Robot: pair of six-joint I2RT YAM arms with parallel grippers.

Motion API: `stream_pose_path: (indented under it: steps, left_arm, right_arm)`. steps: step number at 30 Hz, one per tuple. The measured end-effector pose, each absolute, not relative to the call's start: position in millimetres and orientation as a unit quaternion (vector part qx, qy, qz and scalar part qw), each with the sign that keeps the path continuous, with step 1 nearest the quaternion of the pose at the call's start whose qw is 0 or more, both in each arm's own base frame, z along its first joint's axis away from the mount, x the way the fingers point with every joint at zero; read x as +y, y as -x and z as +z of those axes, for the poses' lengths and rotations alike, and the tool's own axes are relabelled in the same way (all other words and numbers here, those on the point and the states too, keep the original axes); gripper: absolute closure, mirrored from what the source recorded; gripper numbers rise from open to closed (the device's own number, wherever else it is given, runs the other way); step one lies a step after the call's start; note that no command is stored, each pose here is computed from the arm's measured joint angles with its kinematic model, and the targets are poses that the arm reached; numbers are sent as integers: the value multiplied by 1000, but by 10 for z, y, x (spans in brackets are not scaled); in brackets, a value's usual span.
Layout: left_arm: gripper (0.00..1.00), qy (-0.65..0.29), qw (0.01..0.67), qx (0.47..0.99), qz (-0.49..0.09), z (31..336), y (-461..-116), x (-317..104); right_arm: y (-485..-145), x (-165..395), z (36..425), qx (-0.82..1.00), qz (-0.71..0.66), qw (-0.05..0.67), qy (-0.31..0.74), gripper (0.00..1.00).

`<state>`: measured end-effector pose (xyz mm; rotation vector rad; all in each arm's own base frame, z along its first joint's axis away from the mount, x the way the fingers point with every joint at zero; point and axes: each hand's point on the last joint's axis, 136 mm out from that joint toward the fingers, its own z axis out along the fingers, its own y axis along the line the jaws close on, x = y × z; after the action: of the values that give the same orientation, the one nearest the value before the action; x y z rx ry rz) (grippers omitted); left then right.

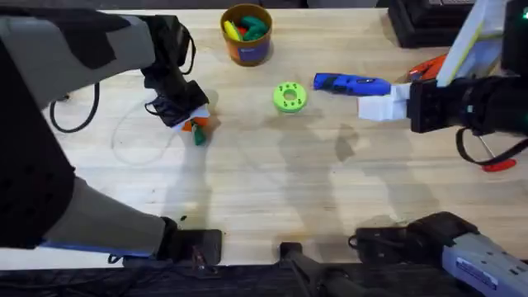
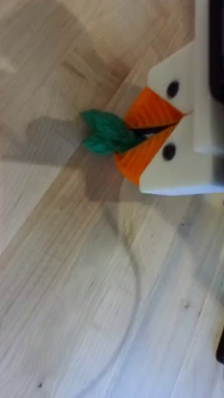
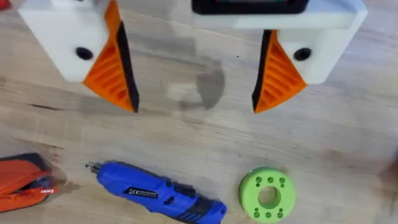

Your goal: Pick up the gripper from the table and insert it into the empty holder that is missing its gripper. Then pick up a screw, insert it into the mounting hole, and use the screwdriver to tighten it. Finally, clean up the table by picking up the vegetable and placing it into the bucket.

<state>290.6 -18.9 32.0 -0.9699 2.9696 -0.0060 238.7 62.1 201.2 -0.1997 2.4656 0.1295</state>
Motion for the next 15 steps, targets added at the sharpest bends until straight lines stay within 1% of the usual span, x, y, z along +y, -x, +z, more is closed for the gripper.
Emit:
stream_pose_path:
  steps: [4, 6, 9, 12, 15]
  left_arm:
    - [984, 280, 16, 960, -5, 380, -2978, -195]
    - [985, 256, 38, 966, -13, 517, -3161, -211]
    - [986, 218, 102, 970, -31, 888, -3583, -241]
    - [987, 170, 187, 966, -51, 1372, -4029, -293]
    - [988, 116, 275, 951, -76, 1839, -4423, -415]
  right_arm:
    - [-2390, 621, 2014, 941, 50, 327, 76, 21]
    - [-2393, 622, 2017, 940, 50, 328, 76, 21]
    - [-2395, 623, 2018, 940, 50, 328, 76, 20]
    - [-2395, 623, 2018, 940, 50, 328, 76, 20]
    - [-2394, 623, 2018, 940, 50, 328, 76, 20]
